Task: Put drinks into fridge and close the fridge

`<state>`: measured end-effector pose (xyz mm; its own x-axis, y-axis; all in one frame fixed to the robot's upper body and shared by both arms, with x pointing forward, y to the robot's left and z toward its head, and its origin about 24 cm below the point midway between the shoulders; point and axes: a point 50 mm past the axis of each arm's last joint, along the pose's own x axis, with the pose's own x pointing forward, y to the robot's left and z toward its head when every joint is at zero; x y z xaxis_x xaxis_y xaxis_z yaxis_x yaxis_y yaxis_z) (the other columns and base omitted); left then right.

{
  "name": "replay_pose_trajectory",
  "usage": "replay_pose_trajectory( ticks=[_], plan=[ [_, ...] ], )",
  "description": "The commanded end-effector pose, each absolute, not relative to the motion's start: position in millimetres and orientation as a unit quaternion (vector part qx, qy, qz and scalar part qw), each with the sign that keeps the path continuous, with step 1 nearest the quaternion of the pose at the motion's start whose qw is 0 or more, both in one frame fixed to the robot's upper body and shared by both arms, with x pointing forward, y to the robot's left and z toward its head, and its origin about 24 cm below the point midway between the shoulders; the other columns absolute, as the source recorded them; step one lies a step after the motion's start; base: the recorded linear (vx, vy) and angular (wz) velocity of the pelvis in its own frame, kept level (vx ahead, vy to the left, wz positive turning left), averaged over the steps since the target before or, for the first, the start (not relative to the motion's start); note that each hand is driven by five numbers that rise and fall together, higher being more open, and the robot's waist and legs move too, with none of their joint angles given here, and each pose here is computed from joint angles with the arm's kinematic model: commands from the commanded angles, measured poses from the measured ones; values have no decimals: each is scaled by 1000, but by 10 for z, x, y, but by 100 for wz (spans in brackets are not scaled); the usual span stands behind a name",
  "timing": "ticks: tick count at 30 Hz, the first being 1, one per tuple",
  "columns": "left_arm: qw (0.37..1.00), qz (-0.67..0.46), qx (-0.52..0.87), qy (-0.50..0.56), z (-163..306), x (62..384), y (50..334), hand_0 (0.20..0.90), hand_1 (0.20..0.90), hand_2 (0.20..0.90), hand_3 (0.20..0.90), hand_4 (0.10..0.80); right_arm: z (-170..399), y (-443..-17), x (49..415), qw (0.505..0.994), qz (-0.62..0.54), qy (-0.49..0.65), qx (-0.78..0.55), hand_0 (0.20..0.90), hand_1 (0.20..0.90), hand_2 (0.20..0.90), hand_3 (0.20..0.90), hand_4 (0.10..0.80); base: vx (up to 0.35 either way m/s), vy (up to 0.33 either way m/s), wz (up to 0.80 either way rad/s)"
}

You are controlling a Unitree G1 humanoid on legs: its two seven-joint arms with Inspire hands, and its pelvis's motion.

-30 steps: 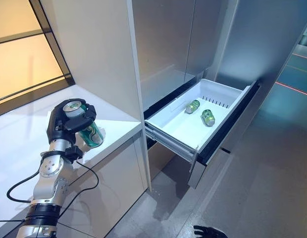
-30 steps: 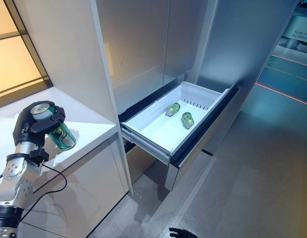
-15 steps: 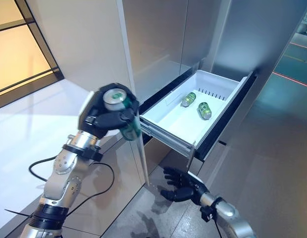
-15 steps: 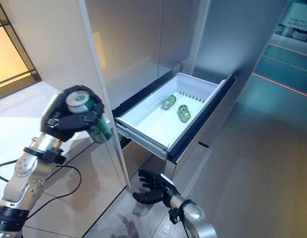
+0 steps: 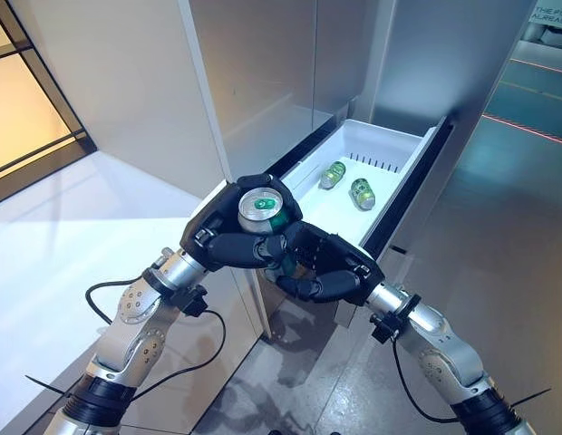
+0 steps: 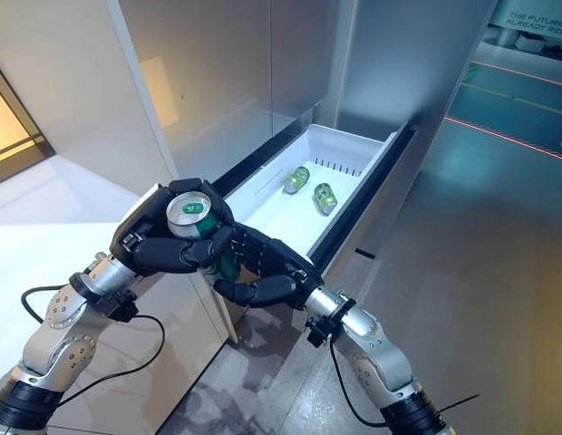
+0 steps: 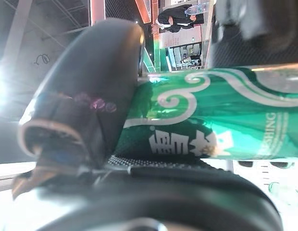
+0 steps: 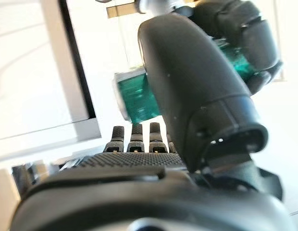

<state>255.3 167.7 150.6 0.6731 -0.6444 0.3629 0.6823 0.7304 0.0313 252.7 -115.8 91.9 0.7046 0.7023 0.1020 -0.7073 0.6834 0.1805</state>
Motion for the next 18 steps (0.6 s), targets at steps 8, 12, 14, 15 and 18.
replay_pose_trajectory(
  ticks=[8,12,14,15,18],
  plan=[
    [841,-416,-88,-335,2239,2564,1352,300,300,300,200,100,1496,-659,2425,829,526,-86,168,900,900,900,900,800,0,0,0],
    [834,-429,-98,-332,2247,2557,1293,300,300,300,200,100,1482,-589,2396,817,547,-72,167,900,900,900,900,800,0,0,0],
    [827,-443,-108,-330,2239,2548,1249,300,300,300,200,100,1463,-540,2371,808,561,-61,170,900,900,900,900,800,0,0,0],
    [824,-449,-113,-327,2237,2542,1234,300,300,300,200,100,1459,-524,2360,804,566,-57,173,900,900,900,900,800,0,0,0],
    [810,-477,-135,-313,2222,2518,1144,300,300,300,200,100,1449,-453,2323,791,585,-48,173,900,900,900,900,800,0,0,0]
  ],
)
